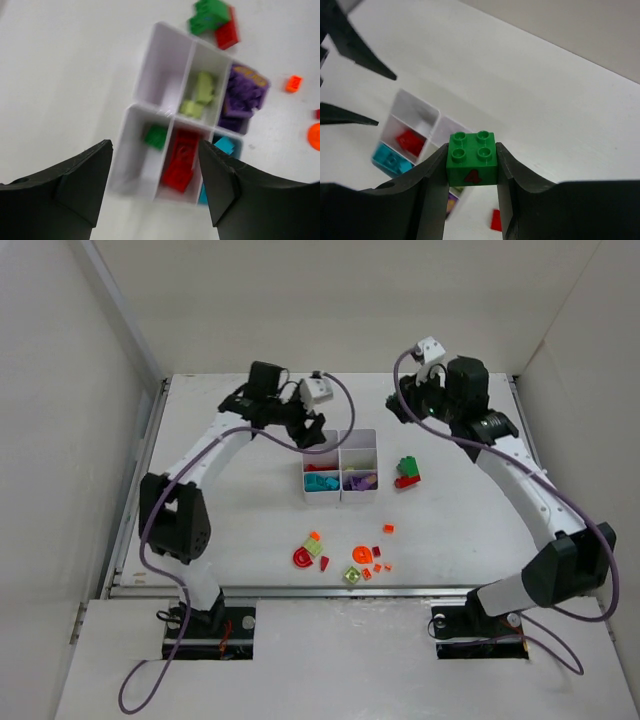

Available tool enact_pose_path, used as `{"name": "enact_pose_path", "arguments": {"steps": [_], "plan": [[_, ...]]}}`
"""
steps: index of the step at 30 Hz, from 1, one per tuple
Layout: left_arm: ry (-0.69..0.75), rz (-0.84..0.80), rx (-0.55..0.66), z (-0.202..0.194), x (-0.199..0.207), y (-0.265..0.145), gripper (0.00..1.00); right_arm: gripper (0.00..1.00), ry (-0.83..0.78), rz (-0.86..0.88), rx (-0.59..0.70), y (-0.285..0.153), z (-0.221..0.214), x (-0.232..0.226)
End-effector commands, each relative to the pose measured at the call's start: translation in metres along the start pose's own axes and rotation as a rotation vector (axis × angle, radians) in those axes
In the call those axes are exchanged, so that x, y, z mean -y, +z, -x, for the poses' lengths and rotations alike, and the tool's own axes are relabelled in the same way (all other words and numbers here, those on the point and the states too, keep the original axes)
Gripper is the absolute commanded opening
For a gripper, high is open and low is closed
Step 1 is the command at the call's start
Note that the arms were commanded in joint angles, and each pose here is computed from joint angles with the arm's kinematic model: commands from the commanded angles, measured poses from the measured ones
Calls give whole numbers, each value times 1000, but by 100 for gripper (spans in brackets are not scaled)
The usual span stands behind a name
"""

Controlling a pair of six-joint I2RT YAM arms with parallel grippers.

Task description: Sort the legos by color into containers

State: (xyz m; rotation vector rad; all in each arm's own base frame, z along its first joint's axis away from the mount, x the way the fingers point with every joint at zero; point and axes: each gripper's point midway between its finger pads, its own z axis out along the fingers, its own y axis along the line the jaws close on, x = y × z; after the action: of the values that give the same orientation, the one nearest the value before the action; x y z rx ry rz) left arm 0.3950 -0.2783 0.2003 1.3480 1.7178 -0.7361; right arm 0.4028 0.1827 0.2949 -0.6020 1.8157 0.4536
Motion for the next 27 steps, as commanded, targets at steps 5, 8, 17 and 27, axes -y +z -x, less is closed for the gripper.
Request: {"name": "enact_pose_path", "arguments": {"steps": [5,8,17,27], "plan": [[-136,480,-203,-63,-22,-122,67,0,299,-73,-106,54,25,-59],[-261,714,-261,-101,-27,-161,76,0,279,-86,-114,66,28,-88],[-480,936,-167,-149,9,-179,77,0,430,-96,-176,108,-4,-119],[-553,997,-71,-157,13,-178,77,0,504,-176,-228,134,-43,-124]]}}
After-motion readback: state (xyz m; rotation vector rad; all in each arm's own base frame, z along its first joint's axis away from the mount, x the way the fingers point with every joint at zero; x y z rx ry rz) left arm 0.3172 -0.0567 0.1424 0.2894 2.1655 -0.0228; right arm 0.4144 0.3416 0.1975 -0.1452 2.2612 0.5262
